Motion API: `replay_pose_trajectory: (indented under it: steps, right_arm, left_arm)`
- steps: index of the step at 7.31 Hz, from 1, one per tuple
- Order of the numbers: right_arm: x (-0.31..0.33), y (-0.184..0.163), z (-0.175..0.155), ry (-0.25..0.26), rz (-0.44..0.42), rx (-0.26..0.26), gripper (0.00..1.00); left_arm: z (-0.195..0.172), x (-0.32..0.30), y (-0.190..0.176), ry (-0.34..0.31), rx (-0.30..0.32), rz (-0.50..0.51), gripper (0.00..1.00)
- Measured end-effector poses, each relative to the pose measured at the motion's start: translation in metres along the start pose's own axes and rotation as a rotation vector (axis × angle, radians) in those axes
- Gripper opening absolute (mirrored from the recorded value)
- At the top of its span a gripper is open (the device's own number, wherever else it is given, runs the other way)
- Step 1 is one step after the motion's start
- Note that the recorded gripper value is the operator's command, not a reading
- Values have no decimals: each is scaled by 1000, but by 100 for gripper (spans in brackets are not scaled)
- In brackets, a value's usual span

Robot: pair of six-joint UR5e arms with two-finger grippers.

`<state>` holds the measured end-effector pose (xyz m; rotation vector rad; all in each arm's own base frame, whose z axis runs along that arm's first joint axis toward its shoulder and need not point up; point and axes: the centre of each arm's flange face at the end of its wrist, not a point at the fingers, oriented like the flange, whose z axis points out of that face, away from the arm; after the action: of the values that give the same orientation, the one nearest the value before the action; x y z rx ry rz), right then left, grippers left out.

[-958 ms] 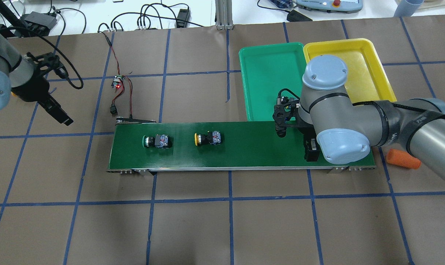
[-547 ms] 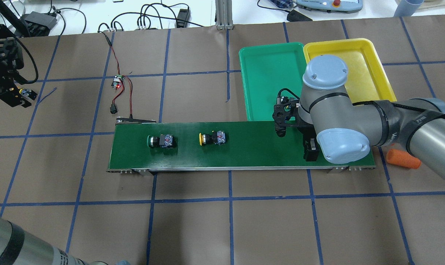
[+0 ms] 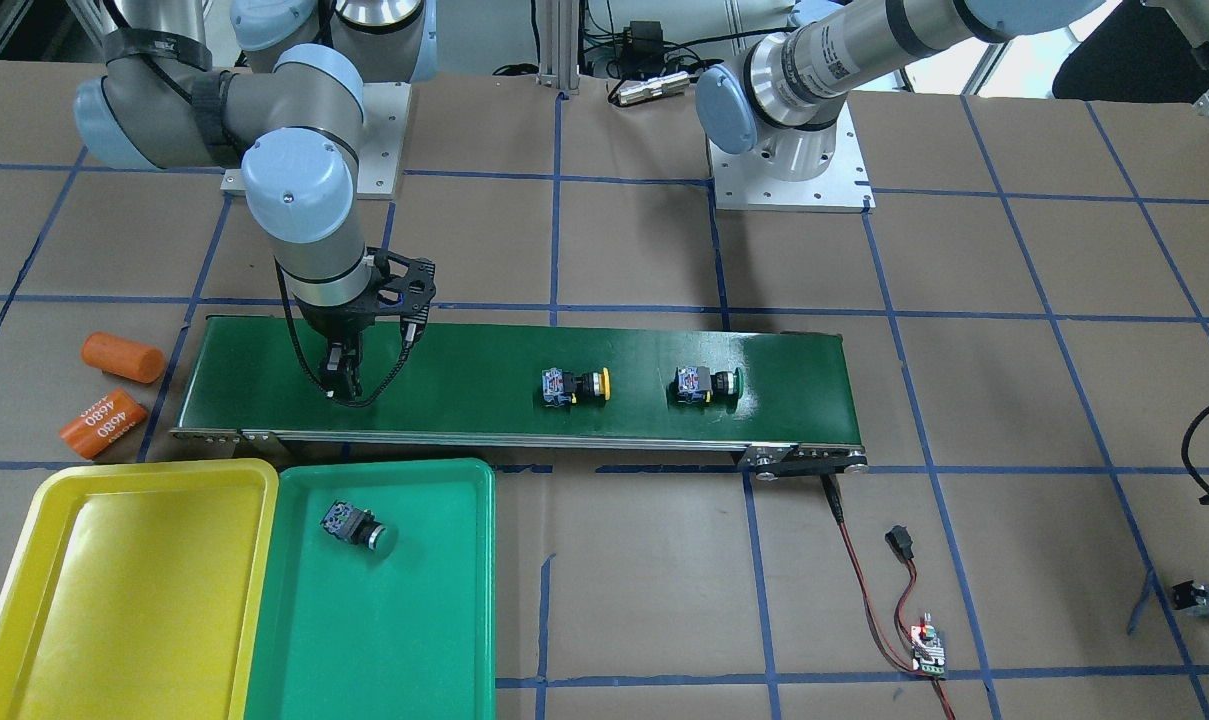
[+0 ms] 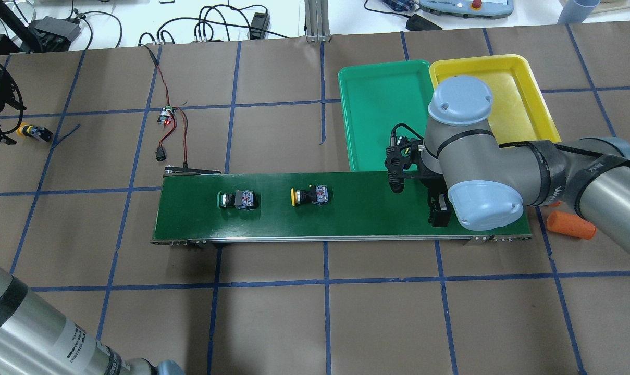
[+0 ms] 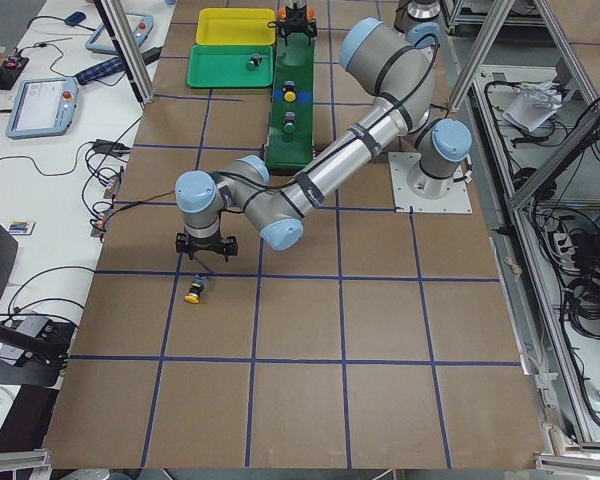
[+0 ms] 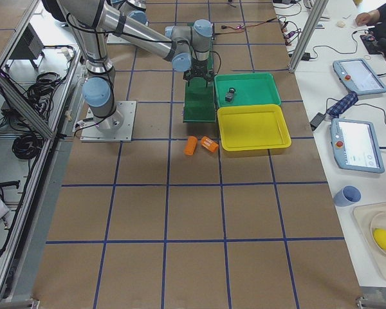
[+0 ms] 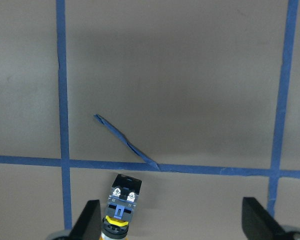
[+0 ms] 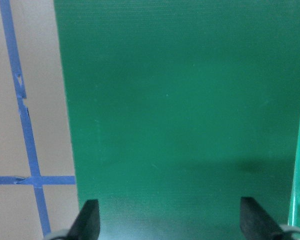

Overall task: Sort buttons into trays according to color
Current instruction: 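Release the button on the belt, withdraw the left gripper while the right waits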

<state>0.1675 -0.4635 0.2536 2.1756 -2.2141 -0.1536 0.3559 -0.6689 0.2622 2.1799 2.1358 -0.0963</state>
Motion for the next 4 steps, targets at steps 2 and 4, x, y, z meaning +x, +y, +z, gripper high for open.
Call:
replay_pose_trajectory:
  steps: [2, 4]
  right_arm:
    - [0, -2, 1, -1, -16, 2, 100]
    - [-1, -5, 0, 0, -23, 3, 100]
  left_arm:
    - [44, -5, 29, -7, 54, 5, 100]
    - [62, -4, 34, -15, 105, -1, 100]
